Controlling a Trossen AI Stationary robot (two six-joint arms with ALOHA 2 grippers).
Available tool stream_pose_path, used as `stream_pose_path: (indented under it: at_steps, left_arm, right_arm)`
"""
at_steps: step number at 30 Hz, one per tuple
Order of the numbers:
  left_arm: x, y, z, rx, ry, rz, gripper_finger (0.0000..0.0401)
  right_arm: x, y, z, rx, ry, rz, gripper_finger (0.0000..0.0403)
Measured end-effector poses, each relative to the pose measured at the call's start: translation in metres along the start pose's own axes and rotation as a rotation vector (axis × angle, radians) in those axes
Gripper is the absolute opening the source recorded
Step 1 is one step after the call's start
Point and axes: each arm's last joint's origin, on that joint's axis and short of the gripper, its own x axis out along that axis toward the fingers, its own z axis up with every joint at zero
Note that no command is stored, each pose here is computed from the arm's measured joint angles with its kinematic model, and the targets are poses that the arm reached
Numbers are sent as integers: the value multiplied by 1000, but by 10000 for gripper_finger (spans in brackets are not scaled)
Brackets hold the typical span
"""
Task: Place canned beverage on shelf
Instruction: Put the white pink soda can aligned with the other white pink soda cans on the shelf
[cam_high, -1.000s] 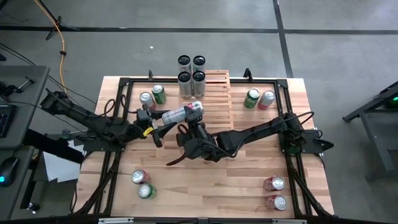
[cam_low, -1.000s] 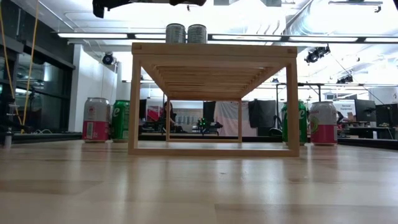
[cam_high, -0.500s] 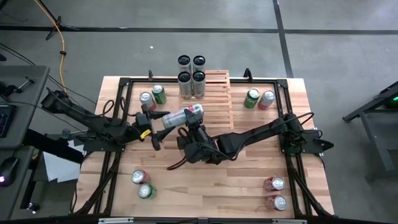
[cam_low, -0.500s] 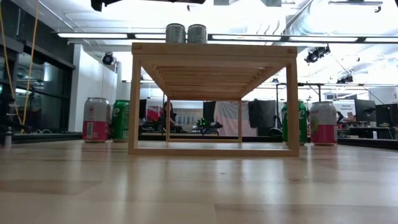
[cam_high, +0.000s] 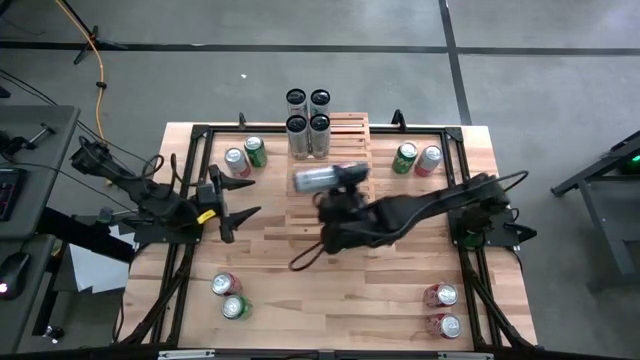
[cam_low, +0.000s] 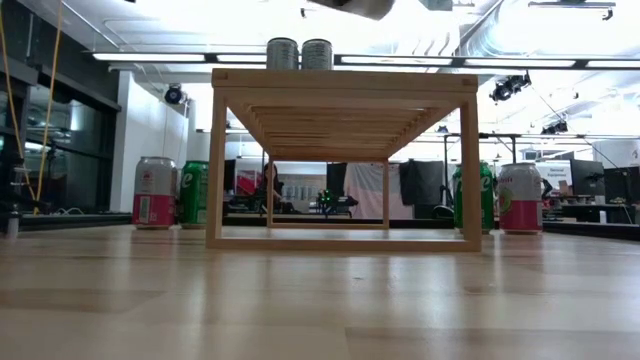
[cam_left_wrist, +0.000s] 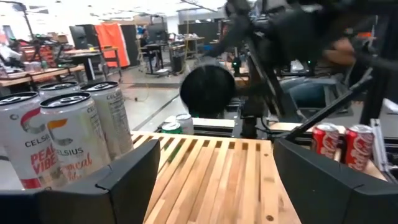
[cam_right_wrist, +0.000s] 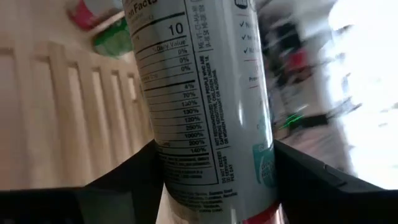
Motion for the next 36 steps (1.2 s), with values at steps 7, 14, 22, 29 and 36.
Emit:
stream_pose_path:
  at_steps: [7,14,22,29,36]
  left_arm:
    - [-3,-1,1,22,-3,-20,305]
    - [-3,-4,1,30,-17,-144,305]
    - [-4,-6,4,86,-50,-208,305]
    - [-3,-8,4,107,-61,-277,305]
    - [-1,-11,-1,136,-29,-281,305]
  right_arm:
    - [-26,-41,-45,322,33,151,238]
    - [-30,-29,-93,607,-204,335,243]
    - [-2,2,-132,830,-910,673,241]
    - [22,11,-145,864,-1086,744,241]
    - [41,1,-147,821,-979,506,241]
